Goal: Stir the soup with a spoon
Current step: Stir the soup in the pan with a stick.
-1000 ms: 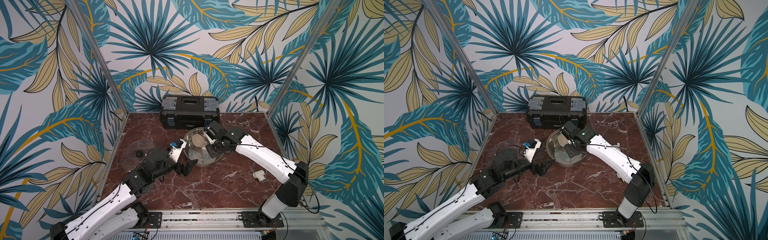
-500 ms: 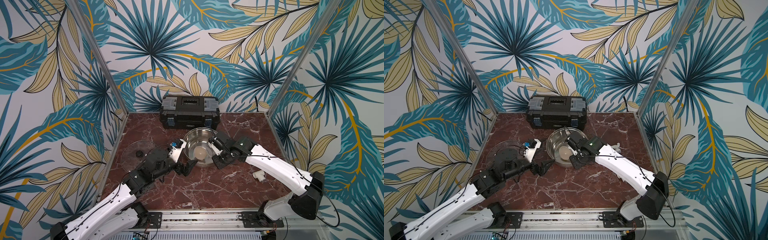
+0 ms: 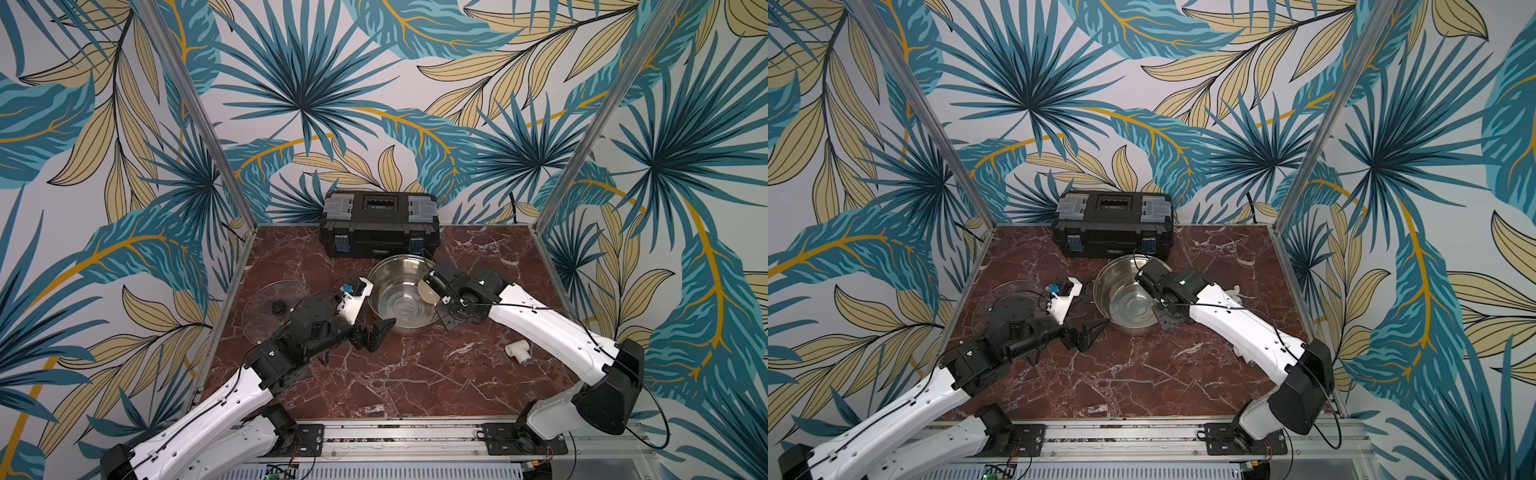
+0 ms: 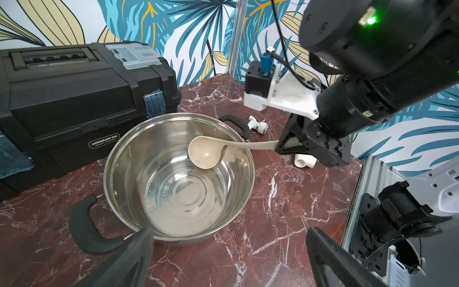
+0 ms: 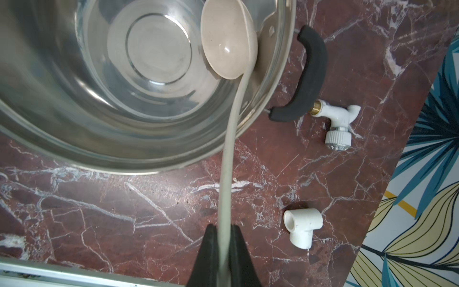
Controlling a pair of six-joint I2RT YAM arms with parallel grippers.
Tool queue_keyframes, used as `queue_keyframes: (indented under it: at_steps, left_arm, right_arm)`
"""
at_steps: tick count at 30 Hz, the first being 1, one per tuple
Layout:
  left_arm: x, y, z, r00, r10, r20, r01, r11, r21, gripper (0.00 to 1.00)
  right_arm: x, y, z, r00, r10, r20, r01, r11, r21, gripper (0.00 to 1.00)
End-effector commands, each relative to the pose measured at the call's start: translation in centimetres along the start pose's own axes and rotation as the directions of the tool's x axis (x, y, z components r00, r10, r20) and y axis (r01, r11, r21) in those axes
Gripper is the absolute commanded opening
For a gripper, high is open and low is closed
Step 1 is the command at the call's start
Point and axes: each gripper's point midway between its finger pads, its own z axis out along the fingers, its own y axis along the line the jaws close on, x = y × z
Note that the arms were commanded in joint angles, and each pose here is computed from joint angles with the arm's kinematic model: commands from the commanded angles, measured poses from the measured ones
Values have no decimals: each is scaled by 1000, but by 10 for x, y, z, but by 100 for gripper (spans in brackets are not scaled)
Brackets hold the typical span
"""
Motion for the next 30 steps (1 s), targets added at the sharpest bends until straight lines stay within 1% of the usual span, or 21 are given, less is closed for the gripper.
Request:
queue_keyframes:
  at_steps: [1, 5, 9, 12, 17, 18, 20, 23, 27, 30]
  left_arm:
    - [-3, -2, 0, 1000, -7, 19, 7, 1000, 12, 100]
    - [-1, -2, 0, 1000, -10, 12, 9, 1000, 10, 100]
    - [-1, -2, -3, 1000, -9, 15, 9, 1000, 7, 100]
    - [-1, -1, -3, 1000, -10, 14, 10, 1000, 6, 100]
    - [-2, -2, -3, 1000, -12, 18, 12, 1000, 8, 100]
    - [-2, -2, -3, 1000, -12, 18, 12, 1000, 8, 100]
    - [-3, -2, -3, 1000, -14, 22, 14, 1000, 9, 100]
    - [-5, -3, -4, 999, -16, 29, 16, 1000, 13, 100]
    - [-4, -2, -4, 1000, -14, 28, 14, 1000, 11, 100]
    - [-3, -3, -3, 1000, -14, 26, 14, 1000, 12, 100]
  right_arm:
    - [-28, 3, -1, 998, 10, 59, -10, 1000, 0, 0]
    - [-47, 29, -3, 997, 32, 72, -23, 993, -116, 0]
    - [-50, 57, -7, 997, 22, 75, -5, 975, -222, 0]
    - [-42, 74, -10, 998, 1, 61, 16, 958, -287, 0]
    - [-22, 71, -16, 999, 11, 48, 4, 954, -299, 0]
    - [-13, 78, -21, 999, -7, 50, 23, 950, -311, 0]
    - [-1, 73, -21, 999, 8, 40, 5, 951, -309, 0]
    - [19, 60, -17, 1000, 21, 22, -14, 965, -261, 0]
    - [41, 30, -12, 999, 42, 14, -39, 989, -141, 0]
    - [47, 9, -9, 998, 52, 22, -51, 998, -45, 0]
